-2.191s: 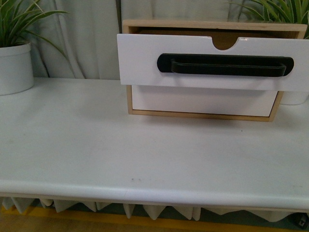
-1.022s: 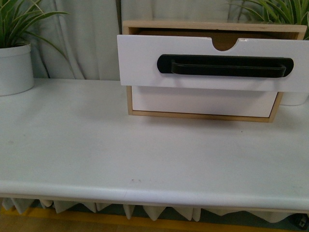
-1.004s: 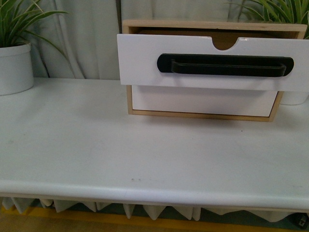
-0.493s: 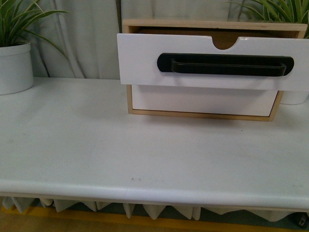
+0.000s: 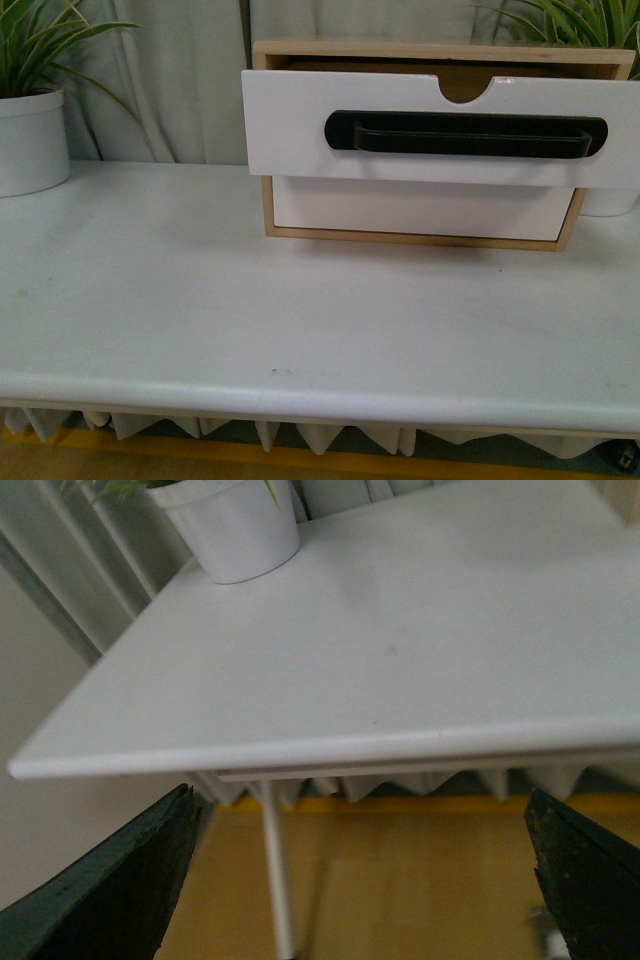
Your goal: Close drawer sideways
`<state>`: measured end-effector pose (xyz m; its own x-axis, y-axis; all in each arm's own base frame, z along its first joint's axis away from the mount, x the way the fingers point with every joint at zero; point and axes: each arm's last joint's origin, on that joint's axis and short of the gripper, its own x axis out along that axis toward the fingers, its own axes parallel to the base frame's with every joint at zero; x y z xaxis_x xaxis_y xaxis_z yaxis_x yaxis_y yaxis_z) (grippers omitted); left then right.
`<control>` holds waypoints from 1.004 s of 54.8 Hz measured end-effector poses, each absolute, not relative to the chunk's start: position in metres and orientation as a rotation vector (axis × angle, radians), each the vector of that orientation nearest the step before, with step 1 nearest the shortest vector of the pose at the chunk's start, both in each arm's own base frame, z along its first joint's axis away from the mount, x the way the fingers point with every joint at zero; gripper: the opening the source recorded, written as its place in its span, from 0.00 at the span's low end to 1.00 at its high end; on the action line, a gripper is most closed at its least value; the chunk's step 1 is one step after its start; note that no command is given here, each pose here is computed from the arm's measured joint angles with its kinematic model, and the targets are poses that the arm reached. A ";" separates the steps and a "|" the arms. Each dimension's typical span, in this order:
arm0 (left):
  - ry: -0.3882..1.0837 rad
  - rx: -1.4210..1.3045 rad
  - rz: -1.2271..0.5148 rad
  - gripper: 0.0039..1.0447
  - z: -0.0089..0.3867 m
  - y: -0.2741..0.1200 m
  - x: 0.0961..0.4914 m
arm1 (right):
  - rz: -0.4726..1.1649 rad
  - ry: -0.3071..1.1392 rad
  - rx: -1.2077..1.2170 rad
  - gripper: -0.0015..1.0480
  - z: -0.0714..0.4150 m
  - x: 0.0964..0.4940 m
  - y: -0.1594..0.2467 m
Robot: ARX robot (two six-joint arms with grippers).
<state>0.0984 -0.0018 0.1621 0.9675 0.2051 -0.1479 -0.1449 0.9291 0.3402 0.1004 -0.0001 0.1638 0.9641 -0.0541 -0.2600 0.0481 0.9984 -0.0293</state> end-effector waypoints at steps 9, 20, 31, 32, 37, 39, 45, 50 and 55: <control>0.053 0.700 0.110 0.94 0.181 -0.010 0.103 | 0.021 0.239 -0.085 0.91 0.193 0.112 0.000; -0.132 1.054 0.005 0.94 0.202 -0.015 0.124 | 0.109 0.195 -0.318 0.91 0.247 0.137 -0.001; -0.304 1.324 -0.150 0.94 0.220 -0.026 0.155 | 0.219 0.208 -0.574 0.91 0.284 0.167 0.003; -0.317 1.342 -0.166 0.94 0.222 -0.027 0.158 | 0.228 0.208 -0.597 0.91 0.287 0.170 0.003; -0.366 1.422 -0.236 0.94 0.227 -0.035 0.175 | 0.255 0.211 -0.678 0.91 0.302 0.182 0.003; -0.388 1.462 -0.273 0.94 0.229 -0.039 0.182 | 0.265 0.216 -0.715 0.91 0.308 0.190 0.003; -0.435 1.564 -0.361 0.94 0.233 -0.054 0.205 | 0.298 0.249 -0.802 0.91 0.323 0.211 -0.001; -0.456 1.600 -0.400 0.94 0.237 -0.063 0.214 | 0.323 0.275 -0.842 0.91 0.327 0.221 -0.003; -0.468 1.620 -0.427 0.94 0.239 -0.071 0.223 | 0.350 0.300 -0.880 0.91 0.329 0.229 -0.004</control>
<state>0.2231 -0.0709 0.2395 0.8448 -0.5351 -0.0016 -0.0507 -0.0831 0.9953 0.2291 -0.0042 0.3292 0.9024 0.1739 -0.3943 -0.4164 0.5873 -0.6940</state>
